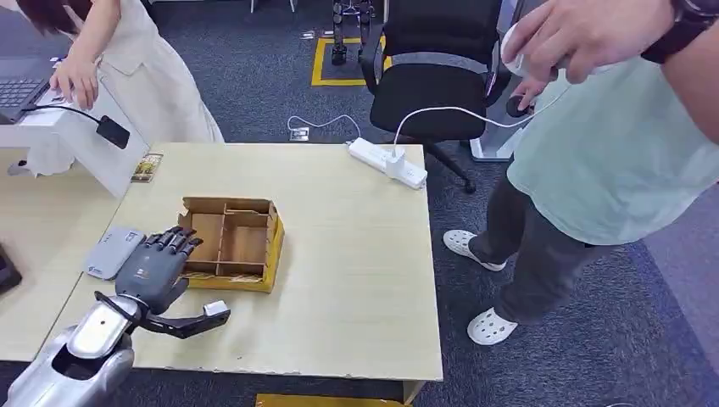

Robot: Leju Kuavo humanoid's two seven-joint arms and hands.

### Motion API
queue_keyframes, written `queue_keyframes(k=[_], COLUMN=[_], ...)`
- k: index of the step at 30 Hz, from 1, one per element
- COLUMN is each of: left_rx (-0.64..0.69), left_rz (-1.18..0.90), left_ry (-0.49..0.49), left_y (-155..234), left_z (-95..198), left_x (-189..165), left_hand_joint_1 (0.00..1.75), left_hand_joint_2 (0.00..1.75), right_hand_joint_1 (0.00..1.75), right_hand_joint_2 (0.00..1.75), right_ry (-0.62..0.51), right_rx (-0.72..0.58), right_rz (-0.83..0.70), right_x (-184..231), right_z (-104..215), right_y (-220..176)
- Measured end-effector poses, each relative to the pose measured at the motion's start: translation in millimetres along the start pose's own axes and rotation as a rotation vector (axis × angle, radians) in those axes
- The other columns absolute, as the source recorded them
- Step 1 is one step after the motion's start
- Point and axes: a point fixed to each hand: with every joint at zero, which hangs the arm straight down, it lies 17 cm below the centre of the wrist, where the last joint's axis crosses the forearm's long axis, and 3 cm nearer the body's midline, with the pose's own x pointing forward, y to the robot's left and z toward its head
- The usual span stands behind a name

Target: Pass the card to the sensor for recognition and then transmit it.

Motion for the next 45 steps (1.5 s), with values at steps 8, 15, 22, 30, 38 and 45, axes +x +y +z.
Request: queue_keyframes(k=[8,15,22,30,38,45], left_rx=[-0.016,-0.041,-0.046,-0.061,-0.099,-0.115], left_rz=[0.002,0.022,0.032,0.049,0.081,0.097], left_ry=[-0.007,-0.029,-0.029,-0.035,-0.064,-0.078], left_y=[-5,-9,-10,-16,-26,-30], left_z=[4,6,7,10,16,20], left_x=[-4,-4,-6,-3,3,4], left_hand_joint_1=[0.75,0.79,0.0,0.0,0.0,0.16], left_hand_joint_2=[1.75,1.75,1.75,1.75,1.75,1.75], right_hand_joint_1=[0.0,0.0,0.0,0.0,0.0,0.0], right_hand_joint_2=[0.0,0.0,0.0,0.0,0.0,0.0], right_ry=[-0.009,-0.01,-0.005,-0.006,-0.003,-0.003], right_rx=[-0.026,-0.038,-0.045,-0.05,-0.055,-0.058], right_rz=[-0.018,-0.032,-0.035,-0.03,-0.027,-0.025], right_x=[4,4,2,2,1,0], right_z=[-3,-5,-6,-6,-7,-8], right_y=[-8,-13,-16,-17,-19,-22])
